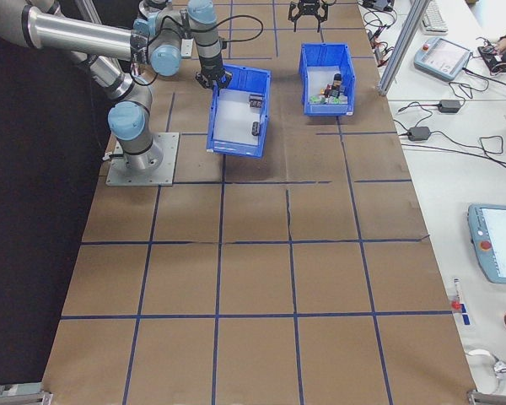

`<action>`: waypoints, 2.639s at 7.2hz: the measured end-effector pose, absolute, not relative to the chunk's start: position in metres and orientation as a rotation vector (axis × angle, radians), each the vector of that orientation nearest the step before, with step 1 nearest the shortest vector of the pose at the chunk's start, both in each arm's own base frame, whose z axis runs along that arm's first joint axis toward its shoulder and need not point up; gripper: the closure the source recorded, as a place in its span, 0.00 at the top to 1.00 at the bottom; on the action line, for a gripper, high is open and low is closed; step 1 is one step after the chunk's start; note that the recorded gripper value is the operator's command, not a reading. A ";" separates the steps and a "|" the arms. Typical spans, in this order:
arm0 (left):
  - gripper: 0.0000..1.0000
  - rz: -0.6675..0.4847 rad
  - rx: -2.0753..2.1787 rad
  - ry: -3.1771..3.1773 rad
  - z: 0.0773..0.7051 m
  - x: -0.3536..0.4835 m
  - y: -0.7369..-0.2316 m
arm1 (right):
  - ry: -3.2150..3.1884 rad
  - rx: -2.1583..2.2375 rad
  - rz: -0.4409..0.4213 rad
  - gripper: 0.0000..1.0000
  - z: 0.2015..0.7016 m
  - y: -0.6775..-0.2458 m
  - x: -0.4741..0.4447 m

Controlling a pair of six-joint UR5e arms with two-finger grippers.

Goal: Place button box in front

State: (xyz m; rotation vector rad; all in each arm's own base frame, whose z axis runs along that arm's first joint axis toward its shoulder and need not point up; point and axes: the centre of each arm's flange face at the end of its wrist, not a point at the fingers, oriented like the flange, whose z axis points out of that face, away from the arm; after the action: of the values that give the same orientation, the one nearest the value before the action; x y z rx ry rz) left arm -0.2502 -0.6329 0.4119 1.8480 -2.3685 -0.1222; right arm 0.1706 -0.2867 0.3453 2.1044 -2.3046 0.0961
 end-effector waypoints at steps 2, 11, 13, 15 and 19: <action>1.00 -0.132 1.438 -2.686 0.426 -0.204 -0.628 | -2.272 2.109 0.098 0.01 0.332 -0.284 0.211; 1.00 -0.073 0.022 -3.118 0.491 -0.151 -0.472 | -2.148 2.045 0.131 0.02 0.286 -0.285 0.345; 1.00 -0.047 0.008 -3.125 0.489 -0.150 -0.464 | -2.151 2.046 0.122 0.40 0.282 -0.285 0.347; 1.00 -0.041 0.002 -3.128 0.488 -0.150 -0.463 | -2.153 2.050 0.115 1.00 0.280 -0.285 0.348; 1.00 -0.002 0.009 -3.130 0.493 -0.151 -0.458 | -2.159 2.029 0.173 1.00 0.304 -0.294 0.348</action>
State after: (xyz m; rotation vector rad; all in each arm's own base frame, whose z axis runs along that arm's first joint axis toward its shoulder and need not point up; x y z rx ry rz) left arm -0.1506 -0.4583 0.4933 0.0093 -3.1296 -0.0016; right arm 0.3481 -0.2938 0.3039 2.0289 -2.1588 0.1726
